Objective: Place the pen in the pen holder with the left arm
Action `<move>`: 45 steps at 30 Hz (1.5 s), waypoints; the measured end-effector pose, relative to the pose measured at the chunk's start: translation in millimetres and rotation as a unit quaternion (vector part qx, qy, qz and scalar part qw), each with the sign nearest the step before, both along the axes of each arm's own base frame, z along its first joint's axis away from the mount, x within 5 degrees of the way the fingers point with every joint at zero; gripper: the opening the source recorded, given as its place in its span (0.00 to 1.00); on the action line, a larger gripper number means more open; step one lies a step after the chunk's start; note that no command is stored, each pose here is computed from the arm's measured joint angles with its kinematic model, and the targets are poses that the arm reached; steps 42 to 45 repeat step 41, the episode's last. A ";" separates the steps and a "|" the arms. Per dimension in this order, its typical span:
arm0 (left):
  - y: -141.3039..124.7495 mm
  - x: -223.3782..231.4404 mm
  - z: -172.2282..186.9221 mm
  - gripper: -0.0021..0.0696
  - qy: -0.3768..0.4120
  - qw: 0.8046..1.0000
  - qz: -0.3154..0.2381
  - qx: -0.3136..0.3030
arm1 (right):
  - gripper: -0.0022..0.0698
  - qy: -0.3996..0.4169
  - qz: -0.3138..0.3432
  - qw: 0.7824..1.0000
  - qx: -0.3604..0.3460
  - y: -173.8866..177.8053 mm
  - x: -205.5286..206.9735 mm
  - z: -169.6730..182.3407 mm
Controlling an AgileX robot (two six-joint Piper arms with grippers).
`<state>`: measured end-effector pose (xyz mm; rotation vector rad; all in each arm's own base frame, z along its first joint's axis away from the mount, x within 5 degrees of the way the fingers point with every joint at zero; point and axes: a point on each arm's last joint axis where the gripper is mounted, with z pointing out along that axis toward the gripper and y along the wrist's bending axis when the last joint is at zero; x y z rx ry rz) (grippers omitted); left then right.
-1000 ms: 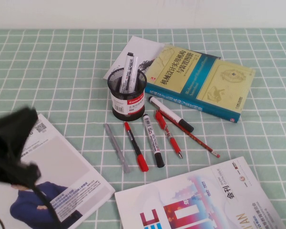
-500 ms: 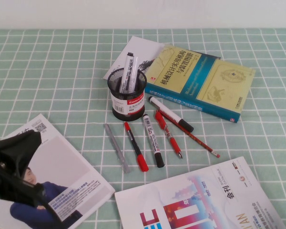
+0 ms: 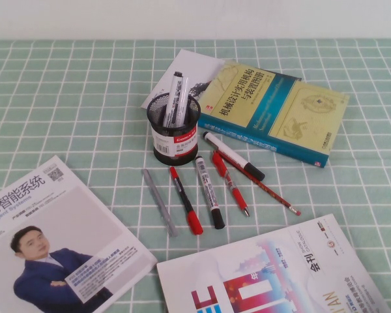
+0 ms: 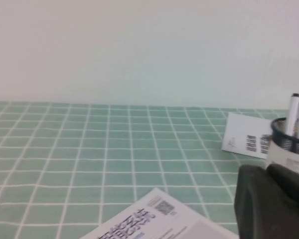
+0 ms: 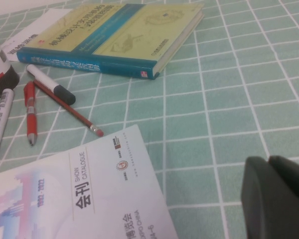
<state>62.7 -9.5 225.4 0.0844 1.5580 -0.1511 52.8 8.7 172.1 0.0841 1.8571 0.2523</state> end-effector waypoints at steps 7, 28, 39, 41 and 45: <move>1.6 -6.5 -25.3 0.03 0.002 1.000 0.006 -0.007 | 0.00 0.000 0.000 1.000 0.000 0.0 0.0 0.0; 1.2 -10.8 -53.2 0.03 0.157 0.988 0.002 0.014 | 0.00 -0.001 0.000 1.000 0.006 0.4 -0.1 0.2; 1.3 -10.8 -53.2 0.03 0.157 0.988 0.002 0.014 | 0.00 -0.002 0.000 1.000 0.006 0.4 -0.3 0.3; 1.3 -10.8 -53.2 0.03 0.157 0.988 0.002 0.014 | 0.00 -0.002 0.000 1.000 0.006 0.4 -0.3 0.3; 1.3 -10.8 -53.2 0.03 0.157 0.988 0.002 0.014 | 0.00 -0.002 0.000 1.000 0.006 0.4 -0.3 0.3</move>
